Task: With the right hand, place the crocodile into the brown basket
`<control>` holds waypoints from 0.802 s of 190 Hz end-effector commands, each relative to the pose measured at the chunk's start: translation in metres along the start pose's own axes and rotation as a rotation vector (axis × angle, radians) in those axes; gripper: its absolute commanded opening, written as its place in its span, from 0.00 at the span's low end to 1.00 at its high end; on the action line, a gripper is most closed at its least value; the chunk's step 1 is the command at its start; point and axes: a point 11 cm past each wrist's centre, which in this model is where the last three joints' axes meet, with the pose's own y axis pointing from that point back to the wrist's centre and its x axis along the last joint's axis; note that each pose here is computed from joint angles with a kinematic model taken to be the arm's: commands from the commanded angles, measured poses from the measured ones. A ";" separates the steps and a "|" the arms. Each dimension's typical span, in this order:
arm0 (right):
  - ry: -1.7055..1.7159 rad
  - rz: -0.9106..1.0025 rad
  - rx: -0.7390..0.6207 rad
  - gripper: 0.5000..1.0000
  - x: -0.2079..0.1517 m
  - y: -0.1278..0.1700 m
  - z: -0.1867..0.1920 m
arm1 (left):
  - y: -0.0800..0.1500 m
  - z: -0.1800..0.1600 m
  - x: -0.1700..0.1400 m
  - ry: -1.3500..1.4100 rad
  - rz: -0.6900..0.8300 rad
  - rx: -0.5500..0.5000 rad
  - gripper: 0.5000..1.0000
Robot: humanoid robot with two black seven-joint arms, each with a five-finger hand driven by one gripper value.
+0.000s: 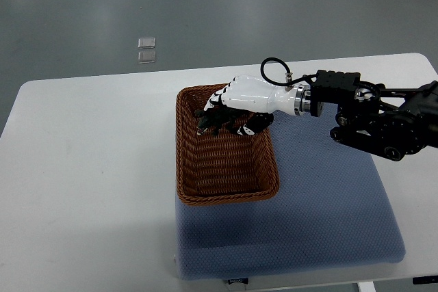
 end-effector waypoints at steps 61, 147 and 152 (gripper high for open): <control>-0.026 -0.014 -0.023 0.80 -0.014 0.003 0.003 | 0.000 0.000 0.000 0.000 0.000 0.000 1.00; -0.188 0.173 -0.119 0.82 0.032 0.020 0.032 | 0.000 0.000 0.000 -0.001 0.000 0.000 1.00; -0.227 0.193 -0.136 0.82 0.035 0.024 0.038 | 0.000 0.000 0.000 0.000 0.000 0.000 1.00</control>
